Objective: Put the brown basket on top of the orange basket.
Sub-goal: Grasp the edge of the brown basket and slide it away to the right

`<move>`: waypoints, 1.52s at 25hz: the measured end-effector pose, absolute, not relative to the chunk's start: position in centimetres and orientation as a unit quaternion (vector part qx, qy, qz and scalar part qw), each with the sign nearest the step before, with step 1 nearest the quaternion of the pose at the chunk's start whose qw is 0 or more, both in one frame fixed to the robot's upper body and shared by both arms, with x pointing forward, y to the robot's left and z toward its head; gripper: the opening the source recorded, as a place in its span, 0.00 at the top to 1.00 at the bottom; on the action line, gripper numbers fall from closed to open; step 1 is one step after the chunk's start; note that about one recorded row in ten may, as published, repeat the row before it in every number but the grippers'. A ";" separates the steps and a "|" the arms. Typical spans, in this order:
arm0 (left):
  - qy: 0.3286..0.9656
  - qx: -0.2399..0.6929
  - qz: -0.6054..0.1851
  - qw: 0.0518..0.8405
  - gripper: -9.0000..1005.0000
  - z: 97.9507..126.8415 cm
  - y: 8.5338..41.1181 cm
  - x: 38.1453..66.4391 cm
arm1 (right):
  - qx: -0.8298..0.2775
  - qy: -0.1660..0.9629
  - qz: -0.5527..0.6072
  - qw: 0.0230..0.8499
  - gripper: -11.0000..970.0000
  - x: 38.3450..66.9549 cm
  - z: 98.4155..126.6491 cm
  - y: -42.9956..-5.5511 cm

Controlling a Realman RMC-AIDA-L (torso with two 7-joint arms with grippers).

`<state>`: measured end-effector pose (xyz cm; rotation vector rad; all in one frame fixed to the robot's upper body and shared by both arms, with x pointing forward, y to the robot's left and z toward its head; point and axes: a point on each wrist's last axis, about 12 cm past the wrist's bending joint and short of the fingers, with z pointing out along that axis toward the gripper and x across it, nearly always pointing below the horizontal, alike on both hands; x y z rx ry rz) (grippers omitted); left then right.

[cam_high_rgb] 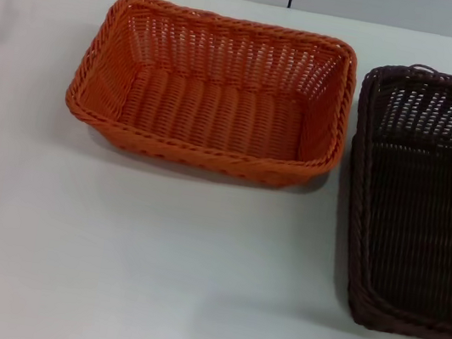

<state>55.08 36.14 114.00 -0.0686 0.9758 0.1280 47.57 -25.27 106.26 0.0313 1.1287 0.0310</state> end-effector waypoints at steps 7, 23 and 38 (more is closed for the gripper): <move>0.525 -0.037 0.138 0.839 0.22 108.0 37.3 50.4 | -0.039 0.503 0.135 0.853 0.36 49.6 110.7 -20.9; 0.594 -0.013 0.209 0.777 0.23 104.6 38.4 48.0 | -0.299 0.795 0.240 0.470 0.36 55.8 124.2 -14.1; 0.639 -0.034 0.245 0.729 0.23 103.6 39.9 48.4 | -0.450 0.837 0.233 0.205 0.36 49.7 128.4 -22.5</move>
